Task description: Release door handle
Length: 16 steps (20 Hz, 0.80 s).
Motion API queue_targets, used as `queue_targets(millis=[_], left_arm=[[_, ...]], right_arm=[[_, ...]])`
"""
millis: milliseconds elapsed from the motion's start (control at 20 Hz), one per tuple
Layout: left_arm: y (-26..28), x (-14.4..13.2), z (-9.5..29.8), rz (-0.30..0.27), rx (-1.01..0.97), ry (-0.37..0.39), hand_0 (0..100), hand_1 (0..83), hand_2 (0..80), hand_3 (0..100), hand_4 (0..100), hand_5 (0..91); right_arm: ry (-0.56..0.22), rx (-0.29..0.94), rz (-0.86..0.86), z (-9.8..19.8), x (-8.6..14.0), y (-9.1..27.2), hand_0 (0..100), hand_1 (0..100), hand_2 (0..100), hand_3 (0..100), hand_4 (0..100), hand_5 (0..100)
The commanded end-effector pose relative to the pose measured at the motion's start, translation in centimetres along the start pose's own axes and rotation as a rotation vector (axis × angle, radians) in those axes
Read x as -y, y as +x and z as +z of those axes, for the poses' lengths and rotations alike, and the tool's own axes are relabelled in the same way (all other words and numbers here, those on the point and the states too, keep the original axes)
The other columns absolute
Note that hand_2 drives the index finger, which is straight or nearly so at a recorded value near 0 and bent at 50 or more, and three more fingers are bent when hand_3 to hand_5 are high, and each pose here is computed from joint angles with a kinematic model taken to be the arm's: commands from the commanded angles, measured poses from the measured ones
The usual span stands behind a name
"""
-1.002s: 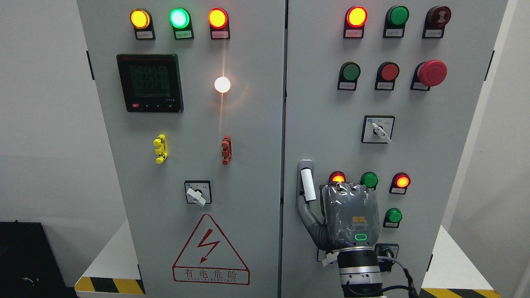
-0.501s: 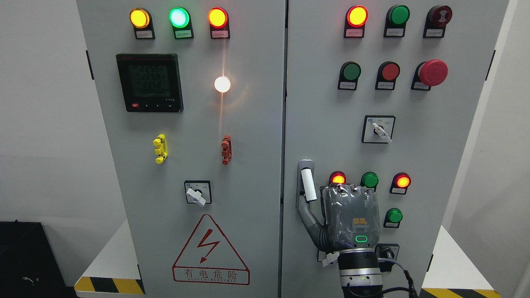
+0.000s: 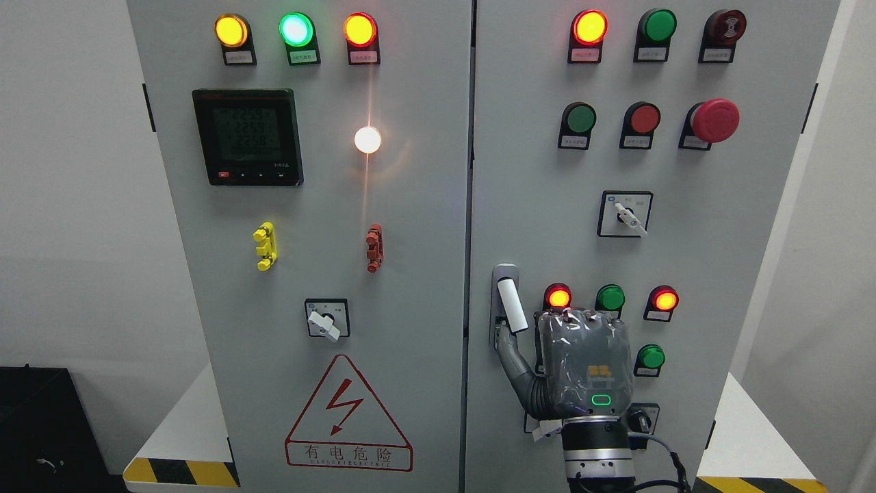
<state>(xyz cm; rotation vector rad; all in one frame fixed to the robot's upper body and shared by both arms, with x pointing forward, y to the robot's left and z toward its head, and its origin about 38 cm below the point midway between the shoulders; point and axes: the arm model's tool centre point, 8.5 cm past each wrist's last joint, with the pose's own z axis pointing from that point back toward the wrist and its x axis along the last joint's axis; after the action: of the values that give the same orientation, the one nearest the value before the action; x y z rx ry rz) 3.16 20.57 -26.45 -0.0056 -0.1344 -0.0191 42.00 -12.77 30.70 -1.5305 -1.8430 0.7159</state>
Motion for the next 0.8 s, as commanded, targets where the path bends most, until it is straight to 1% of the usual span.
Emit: queue_targets(millis=[0,751], left_arm=[[-1.08,0.02,0.10,0.001,-0.016,0.000,12,55.6,0.0,0,0,0.0],[-1.08,0.02,0.10,0.001,-0.016,0.000,12,55.6,0.0,0,0,0.0]], right_arm=[[0.005,-0.004,0.000,0.03,-0.04,-0.09,59,33,100,100,100,100],[-0.014,-0.012,0.004,-0.08,0.24,-0.43,59,33,100,100,100,100]])
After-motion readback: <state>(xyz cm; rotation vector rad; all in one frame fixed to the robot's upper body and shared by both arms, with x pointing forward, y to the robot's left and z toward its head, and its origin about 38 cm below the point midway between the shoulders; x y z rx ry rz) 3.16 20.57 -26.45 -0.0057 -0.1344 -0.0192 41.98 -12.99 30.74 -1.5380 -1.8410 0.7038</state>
